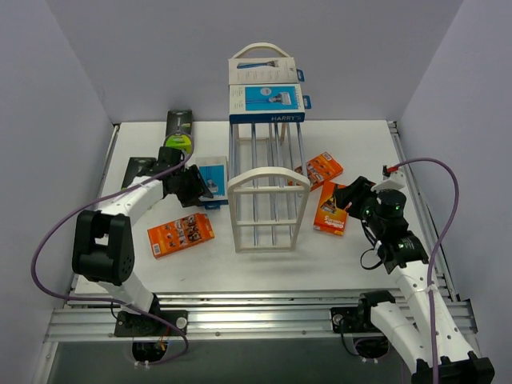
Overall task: Place and organize the shaving razors onto the shelf
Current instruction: Grab a shaving razor with the left arm
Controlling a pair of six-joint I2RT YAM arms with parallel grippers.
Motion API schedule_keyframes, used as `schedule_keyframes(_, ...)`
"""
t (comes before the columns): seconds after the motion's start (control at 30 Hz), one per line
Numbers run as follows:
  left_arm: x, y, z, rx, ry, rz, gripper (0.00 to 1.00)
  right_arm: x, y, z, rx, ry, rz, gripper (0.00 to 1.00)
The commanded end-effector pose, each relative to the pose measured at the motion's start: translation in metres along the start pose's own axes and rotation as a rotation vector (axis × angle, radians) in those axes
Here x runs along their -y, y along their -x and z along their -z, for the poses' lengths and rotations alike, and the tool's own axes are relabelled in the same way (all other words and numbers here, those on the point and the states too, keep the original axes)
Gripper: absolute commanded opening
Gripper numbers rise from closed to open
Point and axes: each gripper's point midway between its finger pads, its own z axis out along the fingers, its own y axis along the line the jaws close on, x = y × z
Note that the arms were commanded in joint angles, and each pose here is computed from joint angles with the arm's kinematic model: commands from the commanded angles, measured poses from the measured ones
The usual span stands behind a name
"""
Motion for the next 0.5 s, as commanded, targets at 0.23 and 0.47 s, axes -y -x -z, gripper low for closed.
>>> schedule_keyframes(0.23, 0.035, -0.026, -0.019, -0.104, -0.231, 0.225, 0.52, 0.007, 0.004, -0.002, 0.023, -0.026, 0.008, 0.54)
schedule_keyframes(0.47, 0.032, -0.034, -0.021, -0.088, -0.264, 0.29, 0.52, 0.009, 0.005, -0.004, 0.023, -0.038, 0.01, 0.55)
